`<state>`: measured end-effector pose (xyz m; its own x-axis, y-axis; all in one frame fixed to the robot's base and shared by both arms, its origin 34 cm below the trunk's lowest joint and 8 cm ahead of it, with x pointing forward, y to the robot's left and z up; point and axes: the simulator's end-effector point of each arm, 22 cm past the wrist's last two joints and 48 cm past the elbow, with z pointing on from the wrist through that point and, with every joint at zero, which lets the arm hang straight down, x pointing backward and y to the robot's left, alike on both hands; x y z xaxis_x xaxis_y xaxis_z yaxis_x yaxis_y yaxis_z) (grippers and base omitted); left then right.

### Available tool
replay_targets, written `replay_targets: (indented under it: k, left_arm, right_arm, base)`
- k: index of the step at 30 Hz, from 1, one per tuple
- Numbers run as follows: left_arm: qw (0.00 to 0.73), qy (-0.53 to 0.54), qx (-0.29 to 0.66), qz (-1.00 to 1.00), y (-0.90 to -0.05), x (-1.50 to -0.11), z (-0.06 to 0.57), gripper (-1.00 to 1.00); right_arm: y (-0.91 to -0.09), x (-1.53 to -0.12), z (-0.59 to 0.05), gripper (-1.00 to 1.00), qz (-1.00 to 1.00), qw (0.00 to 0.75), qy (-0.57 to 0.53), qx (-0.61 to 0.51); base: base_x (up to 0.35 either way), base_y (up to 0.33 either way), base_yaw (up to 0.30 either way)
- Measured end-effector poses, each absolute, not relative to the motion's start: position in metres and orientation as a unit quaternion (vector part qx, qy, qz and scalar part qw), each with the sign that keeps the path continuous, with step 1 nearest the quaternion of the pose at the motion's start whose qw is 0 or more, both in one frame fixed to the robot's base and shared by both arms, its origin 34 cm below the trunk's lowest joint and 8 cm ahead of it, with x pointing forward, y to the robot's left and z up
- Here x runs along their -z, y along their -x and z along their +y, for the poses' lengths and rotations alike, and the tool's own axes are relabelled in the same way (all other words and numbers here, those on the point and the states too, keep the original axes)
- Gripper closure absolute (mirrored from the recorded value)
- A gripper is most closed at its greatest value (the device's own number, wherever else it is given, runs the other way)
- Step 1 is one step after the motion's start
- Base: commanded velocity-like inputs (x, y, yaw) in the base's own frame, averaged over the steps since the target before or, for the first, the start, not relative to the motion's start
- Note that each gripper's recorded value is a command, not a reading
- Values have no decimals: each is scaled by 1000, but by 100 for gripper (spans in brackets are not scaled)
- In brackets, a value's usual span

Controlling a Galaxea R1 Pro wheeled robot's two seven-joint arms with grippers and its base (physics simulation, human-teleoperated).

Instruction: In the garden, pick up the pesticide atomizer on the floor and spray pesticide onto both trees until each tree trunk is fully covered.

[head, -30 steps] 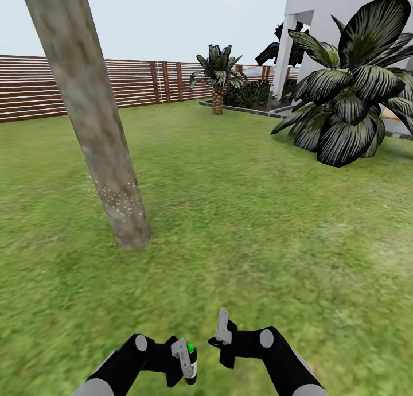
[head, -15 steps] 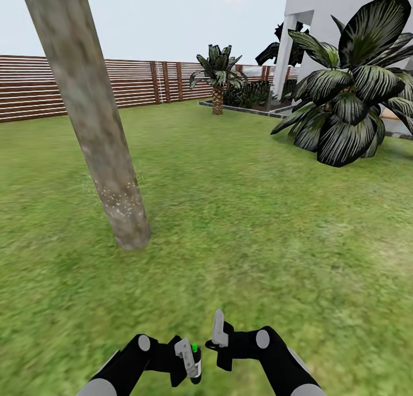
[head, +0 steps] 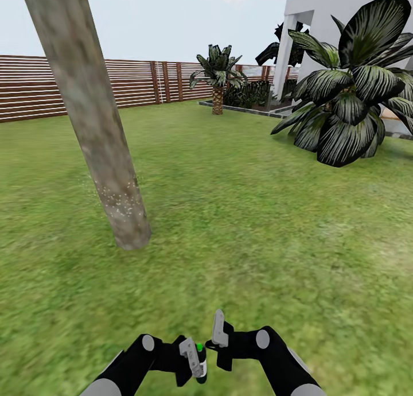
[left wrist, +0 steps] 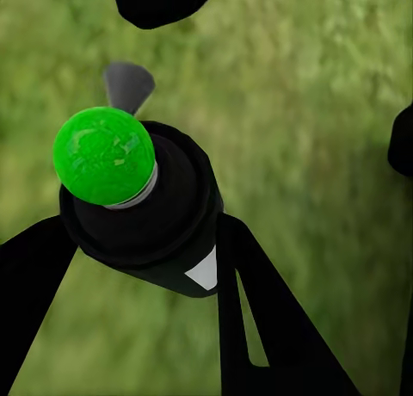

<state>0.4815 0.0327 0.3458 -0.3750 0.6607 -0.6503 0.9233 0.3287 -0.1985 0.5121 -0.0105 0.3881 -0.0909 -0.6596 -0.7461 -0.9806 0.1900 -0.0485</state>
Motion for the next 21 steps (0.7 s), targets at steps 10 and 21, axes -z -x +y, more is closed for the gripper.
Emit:
replay_targets:
  k: [10,21]
  left_arm:
    - [247,-492,291,783,-485,-351,28,100]
    - [249,-497,294,778,-484,-352,28,100]
  right_arm:
    - [-512,-388,-11,100,697,330,588,-243]
    - [-512,-388,-11,100,698,330,588,-243]
  base:
    - [0,0,0]
    - [0,0,0]
